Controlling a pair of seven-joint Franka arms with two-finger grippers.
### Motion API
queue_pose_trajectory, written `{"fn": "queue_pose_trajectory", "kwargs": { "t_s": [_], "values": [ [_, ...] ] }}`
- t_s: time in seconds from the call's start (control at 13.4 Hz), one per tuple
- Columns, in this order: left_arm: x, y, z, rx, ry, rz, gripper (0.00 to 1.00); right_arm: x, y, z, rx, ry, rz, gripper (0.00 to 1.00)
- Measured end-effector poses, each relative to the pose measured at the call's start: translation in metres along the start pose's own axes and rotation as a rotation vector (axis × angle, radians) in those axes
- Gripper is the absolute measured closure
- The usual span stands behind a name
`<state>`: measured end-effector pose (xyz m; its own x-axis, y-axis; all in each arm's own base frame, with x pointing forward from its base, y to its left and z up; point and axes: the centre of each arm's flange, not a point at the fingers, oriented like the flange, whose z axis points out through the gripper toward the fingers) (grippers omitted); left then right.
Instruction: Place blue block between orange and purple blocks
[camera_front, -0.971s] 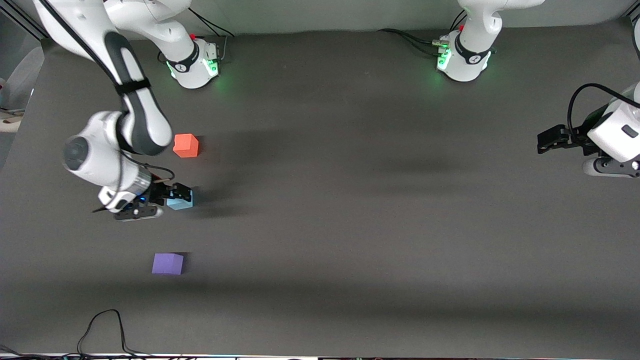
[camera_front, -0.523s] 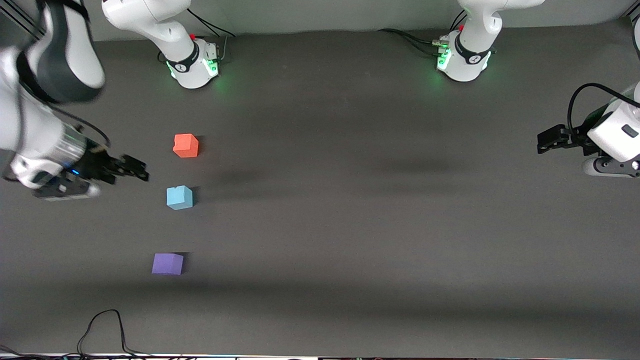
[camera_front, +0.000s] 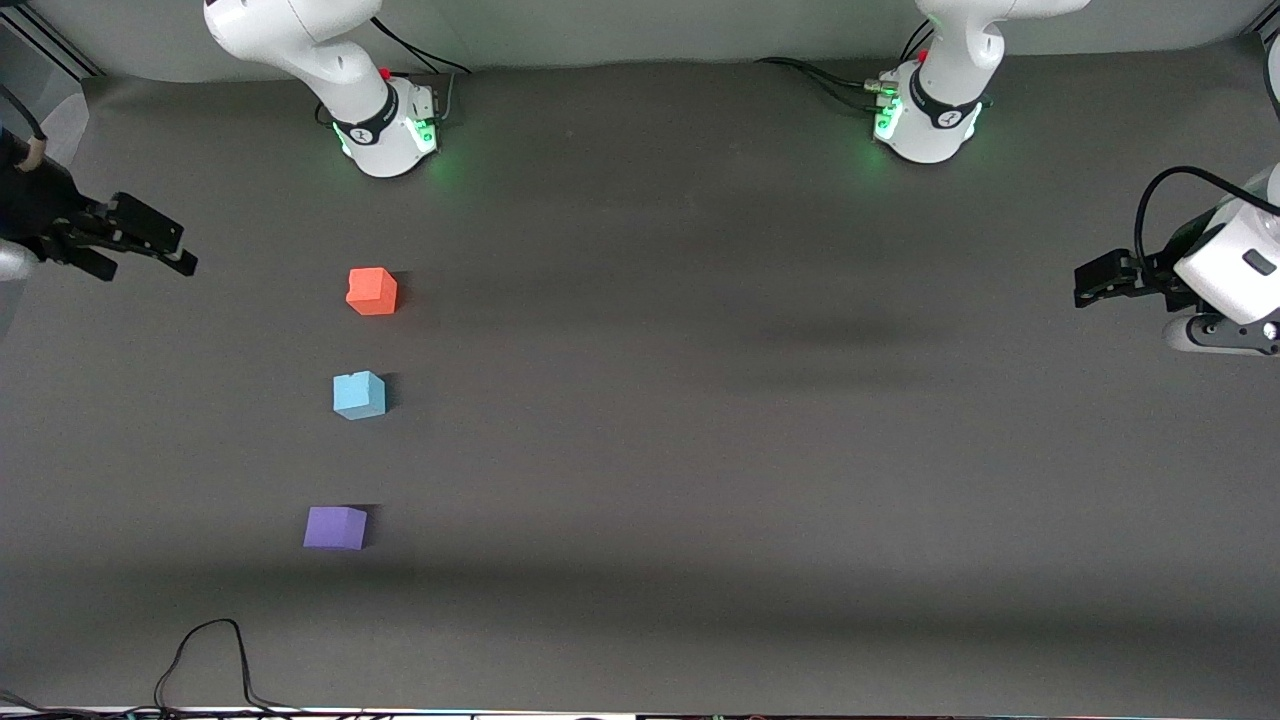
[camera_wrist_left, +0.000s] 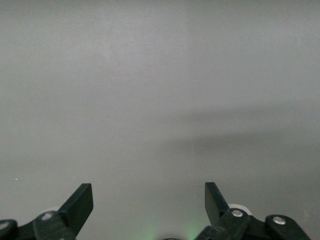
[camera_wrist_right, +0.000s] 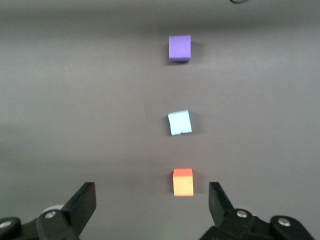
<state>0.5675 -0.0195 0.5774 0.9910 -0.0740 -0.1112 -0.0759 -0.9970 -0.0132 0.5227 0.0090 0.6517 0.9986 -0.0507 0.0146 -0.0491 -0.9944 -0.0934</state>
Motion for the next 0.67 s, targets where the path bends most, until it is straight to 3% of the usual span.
{"fn": "queue_pose_trajectory", "kwargs": {
  "t_s": [0.3, 0.67],
  "values": [
    [0.0, 0.0, 0.0, 0.0, 0.0, 0.0, 0.0, -0.001, 0.015, 0.002, -0.063, -0.014, 0.017, 0.0],
    [0.0, 0.001, 0.0, 0.0, 0.001, 0.003, 0.0, -0.003, 0.016, 0.006, -0.071, -0.036, 0.017, 0.0]
  ]
}}
